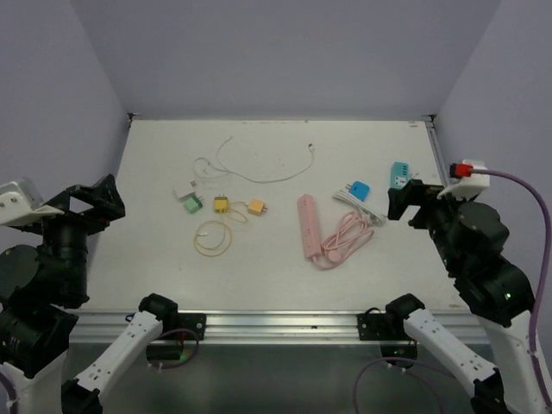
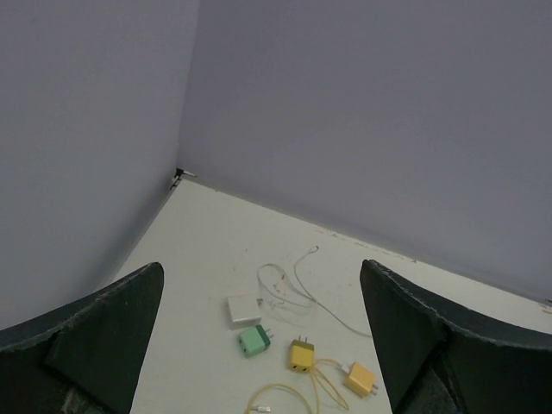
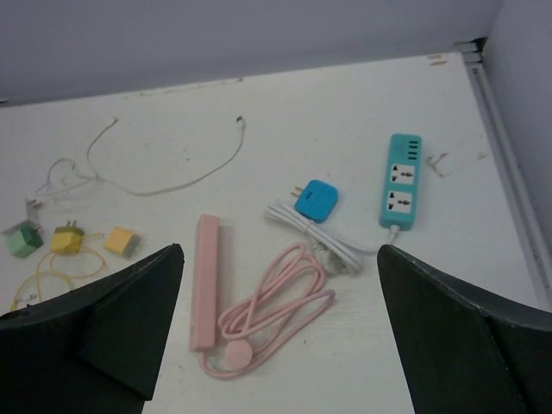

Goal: Pull the plug off the socket

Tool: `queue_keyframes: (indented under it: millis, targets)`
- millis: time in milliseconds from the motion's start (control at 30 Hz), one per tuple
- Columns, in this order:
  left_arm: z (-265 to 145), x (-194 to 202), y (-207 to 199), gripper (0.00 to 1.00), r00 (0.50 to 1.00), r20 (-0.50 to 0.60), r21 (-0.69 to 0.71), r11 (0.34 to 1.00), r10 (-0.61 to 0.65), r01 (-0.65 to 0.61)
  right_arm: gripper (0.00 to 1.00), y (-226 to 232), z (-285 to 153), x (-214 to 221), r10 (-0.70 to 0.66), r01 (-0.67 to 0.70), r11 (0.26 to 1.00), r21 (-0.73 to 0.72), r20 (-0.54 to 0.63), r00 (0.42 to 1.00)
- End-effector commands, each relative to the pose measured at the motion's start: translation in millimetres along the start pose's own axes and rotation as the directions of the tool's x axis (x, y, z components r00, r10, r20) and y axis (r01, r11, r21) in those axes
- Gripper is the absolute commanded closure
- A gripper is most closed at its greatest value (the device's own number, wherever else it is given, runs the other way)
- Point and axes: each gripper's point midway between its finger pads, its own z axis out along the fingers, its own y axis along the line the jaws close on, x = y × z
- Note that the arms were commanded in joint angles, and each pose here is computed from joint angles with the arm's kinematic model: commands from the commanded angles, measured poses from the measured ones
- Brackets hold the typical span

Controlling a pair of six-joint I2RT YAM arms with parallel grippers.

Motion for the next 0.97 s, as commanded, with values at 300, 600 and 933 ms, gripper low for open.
queue_keyframes:
  millis: [300, 600, 933]
  targets:
    - [-36, -34, 37, 0.0, 0.987, 0.148, -0.066, 0.995, -0.061, 0.072, 0.01, -73, -85, -23, -0.069, 0.018, 0.988, 0.156, 0.326, 0.943]
    - [-41, -41, 49, 0.0, 0.97, 0.219, -0.1, 0.986, -0.108, 0.132, 0.01, -84, -96, -22, -0.083, 0.016, 0.983, 0.185, 0.361, 0.929]
    - [-35, -32, 47, 0.01, 0.974, 0.202, -0.106, 0.987, -0.099, 0.122, 0.01, -81, -93, -24, -0.091, 0.025, 0.984, 0.176, 0.38, 0.92]
